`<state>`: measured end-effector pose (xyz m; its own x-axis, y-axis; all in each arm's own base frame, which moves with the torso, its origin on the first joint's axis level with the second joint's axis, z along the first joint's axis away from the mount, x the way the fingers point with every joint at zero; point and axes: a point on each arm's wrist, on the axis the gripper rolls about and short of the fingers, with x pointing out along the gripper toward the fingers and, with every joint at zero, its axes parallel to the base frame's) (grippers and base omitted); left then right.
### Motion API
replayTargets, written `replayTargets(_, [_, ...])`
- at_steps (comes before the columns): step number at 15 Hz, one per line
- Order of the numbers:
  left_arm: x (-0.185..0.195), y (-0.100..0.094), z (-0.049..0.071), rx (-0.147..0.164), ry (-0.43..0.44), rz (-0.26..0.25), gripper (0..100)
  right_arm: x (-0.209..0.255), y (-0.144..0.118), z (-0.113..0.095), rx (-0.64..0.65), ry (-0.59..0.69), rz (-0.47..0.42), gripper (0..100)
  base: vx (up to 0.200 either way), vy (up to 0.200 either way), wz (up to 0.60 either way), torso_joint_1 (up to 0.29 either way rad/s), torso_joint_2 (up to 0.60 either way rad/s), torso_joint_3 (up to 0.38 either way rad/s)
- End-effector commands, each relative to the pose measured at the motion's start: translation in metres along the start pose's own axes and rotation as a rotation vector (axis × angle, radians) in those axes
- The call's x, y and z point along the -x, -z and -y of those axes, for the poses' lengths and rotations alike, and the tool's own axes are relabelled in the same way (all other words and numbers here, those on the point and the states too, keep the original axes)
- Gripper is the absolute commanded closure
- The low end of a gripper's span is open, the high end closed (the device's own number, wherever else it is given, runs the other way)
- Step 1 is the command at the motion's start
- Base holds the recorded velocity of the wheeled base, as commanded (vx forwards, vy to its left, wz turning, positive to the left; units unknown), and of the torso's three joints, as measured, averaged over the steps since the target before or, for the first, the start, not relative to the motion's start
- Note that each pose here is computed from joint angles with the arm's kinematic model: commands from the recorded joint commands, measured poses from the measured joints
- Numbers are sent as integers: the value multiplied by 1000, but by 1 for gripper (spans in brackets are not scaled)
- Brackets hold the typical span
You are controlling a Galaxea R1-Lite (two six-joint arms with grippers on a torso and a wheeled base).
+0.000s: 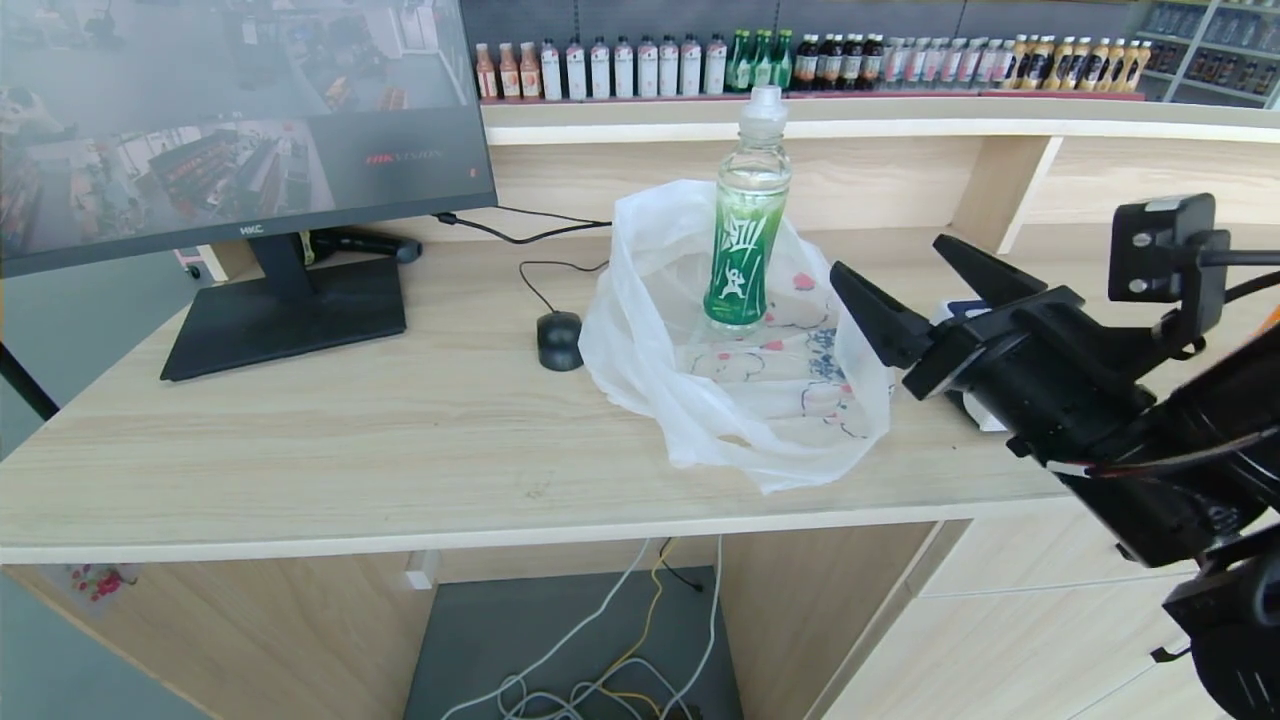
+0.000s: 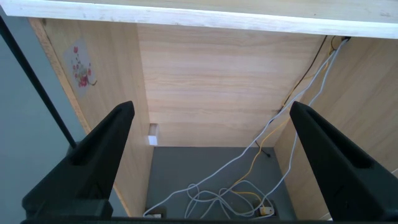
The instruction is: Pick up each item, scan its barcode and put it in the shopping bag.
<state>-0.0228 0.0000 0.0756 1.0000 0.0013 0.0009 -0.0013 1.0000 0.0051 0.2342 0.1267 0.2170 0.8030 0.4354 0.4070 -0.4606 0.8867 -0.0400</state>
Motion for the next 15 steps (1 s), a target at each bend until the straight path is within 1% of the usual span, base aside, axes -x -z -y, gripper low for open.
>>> replayTargets(1, [0,0,0,-1,1,1,0,18,9,-1,-18,-5,-45,0,0,0,0,0,0,0])
replayTargets(3, [0,0,0,1,0,1,0,19,6,-4,-20,-16,-38,0,0,0,0,0,0,0])
replayTargets(6, [0,0,0,2,0,1,0,31,12,-4,41,-12,-84,0,0,0,0,0,0,0])
replayTargets(9, [0,0,0,4,0,1,0,30,10,-5,50,-13,-72,0,-200,0,0,12,2,2])
replayTargets(10, [0,0,0,-3,1,1,0,32,9,-5,45,-13,-73,0,0,0,0,0,0,0])
replayTargets(11, [0,0,0,2,0,1,0,32,9,-4,41,-12,-72,0,0,0,0,0,0,0])
replayTargets(15, [0,0,0,-1,0,1,0,29,14,-4,40,-12,-86,0,0,0,0,0,0,0])
